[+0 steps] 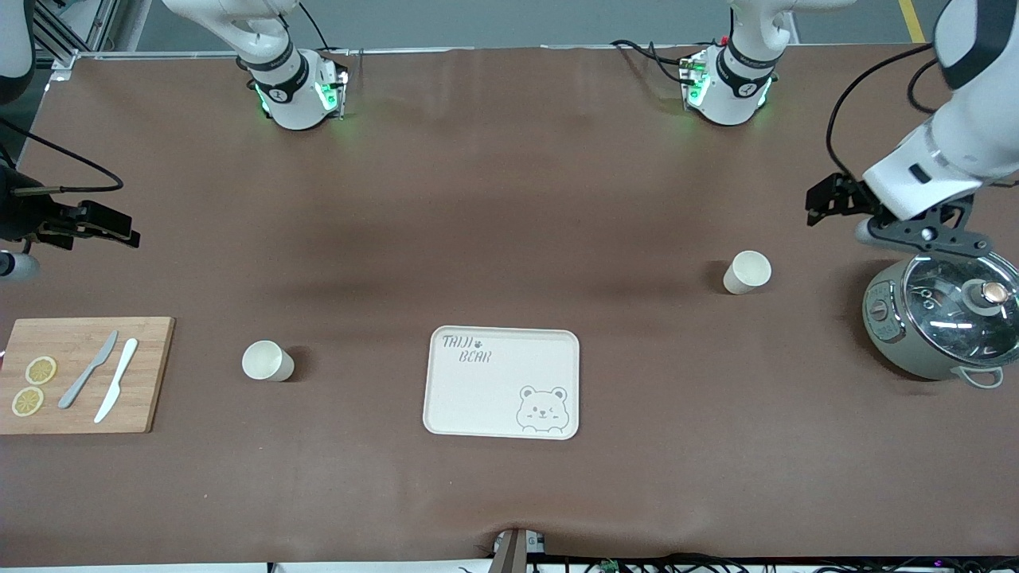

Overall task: Place white IKEA cup upright on tray with both arms
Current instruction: 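Move the left gripper down toward the cup near the pot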

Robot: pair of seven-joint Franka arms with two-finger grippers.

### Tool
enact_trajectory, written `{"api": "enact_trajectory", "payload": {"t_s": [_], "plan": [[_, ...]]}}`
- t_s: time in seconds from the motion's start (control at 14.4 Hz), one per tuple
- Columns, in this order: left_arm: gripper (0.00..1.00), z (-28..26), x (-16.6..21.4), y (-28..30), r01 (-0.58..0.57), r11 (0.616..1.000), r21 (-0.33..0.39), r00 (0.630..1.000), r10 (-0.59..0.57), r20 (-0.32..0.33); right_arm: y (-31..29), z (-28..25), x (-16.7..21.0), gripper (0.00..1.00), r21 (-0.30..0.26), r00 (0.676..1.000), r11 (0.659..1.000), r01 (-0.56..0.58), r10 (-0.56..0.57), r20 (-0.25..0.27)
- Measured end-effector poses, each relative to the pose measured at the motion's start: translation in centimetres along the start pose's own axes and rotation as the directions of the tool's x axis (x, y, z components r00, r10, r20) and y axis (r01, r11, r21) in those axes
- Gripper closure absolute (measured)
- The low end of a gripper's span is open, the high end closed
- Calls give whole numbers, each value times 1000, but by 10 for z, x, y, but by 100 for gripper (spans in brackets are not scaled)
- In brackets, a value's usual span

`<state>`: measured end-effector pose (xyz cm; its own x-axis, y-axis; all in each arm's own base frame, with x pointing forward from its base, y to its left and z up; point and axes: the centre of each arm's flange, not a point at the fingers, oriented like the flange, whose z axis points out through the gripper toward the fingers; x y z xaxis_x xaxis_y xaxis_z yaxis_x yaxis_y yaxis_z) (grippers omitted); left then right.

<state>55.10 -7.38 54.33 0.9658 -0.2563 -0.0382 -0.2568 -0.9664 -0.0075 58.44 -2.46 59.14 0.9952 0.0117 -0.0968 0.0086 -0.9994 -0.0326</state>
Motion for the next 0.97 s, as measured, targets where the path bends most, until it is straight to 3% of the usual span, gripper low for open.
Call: {"api": "enact_trajectory", "payload": {"t_s": [0.42,0.97], "plan": [[0,109,-11,1,0,1000,13,995,2,-105,0,0,0,0,0,1000,1000,0,0,-2],[0,219,-41,-18,-9,1000,21,989,12,-149,0,1,3,0,-1,1000,1000,1,-1,-19]]}}
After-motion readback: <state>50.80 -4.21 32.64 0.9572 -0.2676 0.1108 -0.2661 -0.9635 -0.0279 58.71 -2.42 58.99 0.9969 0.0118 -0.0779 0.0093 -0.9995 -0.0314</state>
